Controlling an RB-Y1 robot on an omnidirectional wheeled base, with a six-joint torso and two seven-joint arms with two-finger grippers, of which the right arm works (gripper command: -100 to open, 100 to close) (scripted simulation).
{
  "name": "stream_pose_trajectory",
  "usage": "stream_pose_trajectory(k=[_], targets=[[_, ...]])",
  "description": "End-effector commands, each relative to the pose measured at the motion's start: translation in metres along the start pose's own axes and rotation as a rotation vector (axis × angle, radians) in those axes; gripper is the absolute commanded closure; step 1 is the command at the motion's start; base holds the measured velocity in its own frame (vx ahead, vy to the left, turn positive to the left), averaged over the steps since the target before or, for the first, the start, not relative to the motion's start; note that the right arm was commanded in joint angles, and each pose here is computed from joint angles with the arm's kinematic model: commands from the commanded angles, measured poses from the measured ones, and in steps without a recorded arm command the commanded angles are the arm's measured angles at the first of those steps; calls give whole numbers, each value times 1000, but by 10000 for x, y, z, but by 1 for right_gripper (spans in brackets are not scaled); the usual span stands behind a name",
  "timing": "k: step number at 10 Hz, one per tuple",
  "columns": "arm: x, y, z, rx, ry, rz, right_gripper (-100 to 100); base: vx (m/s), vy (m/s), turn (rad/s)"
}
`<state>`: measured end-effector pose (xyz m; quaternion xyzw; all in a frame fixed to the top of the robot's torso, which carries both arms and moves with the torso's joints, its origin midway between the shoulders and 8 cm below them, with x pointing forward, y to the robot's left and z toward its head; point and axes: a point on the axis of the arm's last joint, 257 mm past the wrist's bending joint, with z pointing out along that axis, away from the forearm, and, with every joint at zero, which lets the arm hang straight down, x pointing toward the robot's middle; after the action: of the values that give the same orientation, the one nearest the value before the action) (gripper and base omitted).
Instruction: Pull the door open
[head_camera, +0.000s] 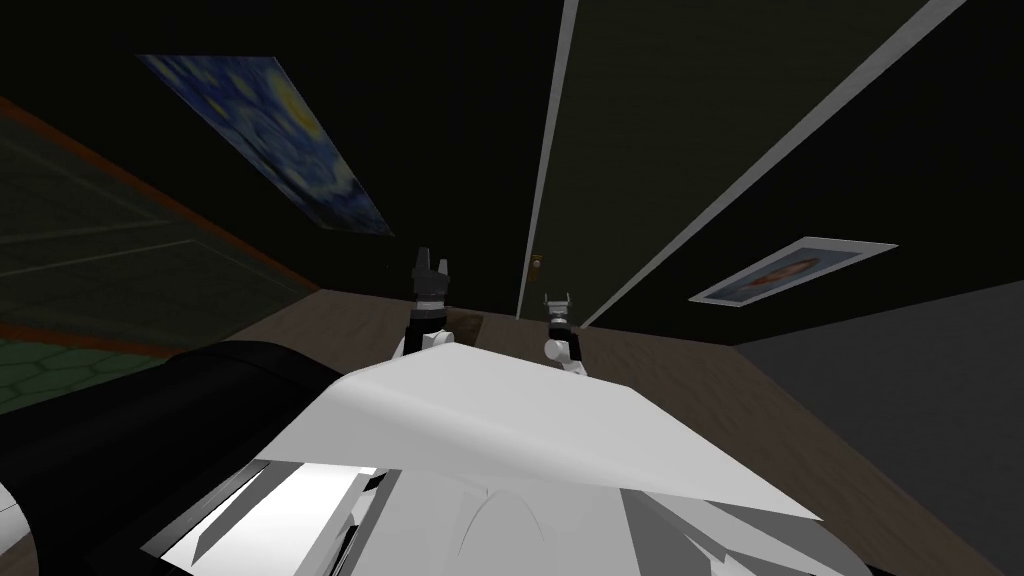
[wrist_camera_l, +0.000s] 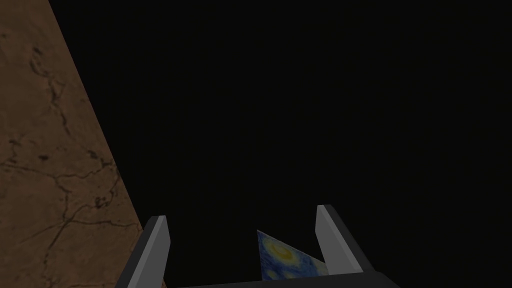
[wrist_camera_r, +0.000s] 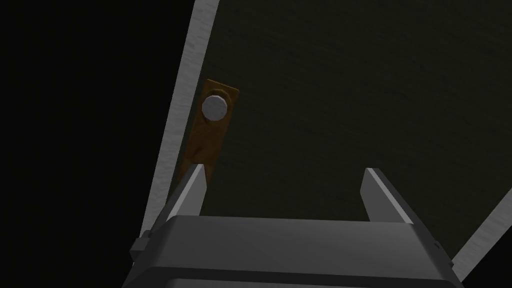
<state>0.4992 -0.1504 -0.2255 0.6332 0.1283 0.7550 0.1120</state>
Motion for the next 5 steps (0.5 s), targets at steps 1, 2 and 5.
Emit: stream_pose_trajectory(k=[1,2,5], targets=[[-68,-92,21,13,-18,52,-100,138,12,-25],[-136,-172,35,24,-36,95,-100,129,42,-26],[-257,-316,56,43,-69,173,-100,160,43,-23]])
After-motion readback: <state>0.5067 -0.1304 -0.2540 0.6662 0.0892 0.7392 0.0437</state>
